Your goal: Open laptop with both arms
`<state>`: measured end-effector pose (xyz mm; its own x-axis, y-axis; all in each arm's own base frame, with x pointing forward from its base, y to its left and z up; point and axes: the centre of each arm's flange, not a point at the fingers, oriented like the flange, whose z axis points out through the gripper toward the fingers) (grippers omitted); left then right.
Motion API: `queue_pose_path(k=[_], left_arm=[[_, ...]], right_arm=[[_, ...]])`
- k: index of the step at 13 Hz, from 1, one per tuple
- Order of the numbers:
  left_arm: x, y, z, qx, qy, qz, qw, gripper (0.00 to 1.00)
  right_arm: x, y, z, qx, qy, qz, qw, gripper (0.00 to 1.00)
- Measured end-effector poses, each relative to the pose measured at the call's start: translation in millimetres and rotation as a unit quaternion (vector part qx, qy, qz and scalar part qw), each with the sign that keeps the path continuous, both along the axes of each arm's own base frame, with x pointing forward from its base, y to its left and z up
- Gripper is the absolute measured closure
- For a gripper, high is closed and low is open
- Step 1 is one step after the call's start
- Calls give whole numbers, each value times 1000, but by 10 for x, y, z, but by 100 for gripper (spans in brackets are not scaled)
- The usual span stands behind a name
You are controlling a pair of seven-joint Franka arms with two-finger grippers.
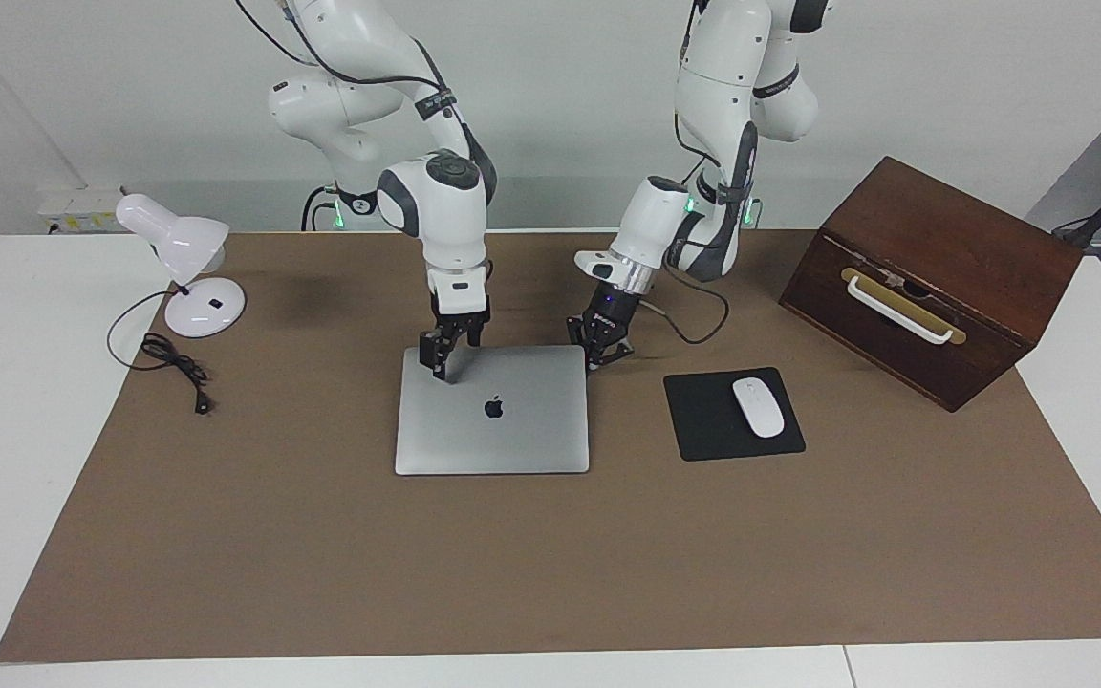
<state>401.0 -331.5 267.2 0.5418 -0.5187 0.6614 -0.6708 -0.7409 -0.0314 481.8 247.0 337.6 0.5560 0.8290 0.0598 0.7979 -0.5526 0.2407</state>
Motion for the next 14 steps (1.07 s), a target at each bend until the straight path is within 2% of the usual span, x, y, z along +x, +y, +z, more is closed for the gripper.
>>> queue_pose_path(k=[14], left_arm=[[1,-3,-7,-1,-1,-1,1000,99]], right_arm=[[116,35,218,-9,-4,13,1000,0]])
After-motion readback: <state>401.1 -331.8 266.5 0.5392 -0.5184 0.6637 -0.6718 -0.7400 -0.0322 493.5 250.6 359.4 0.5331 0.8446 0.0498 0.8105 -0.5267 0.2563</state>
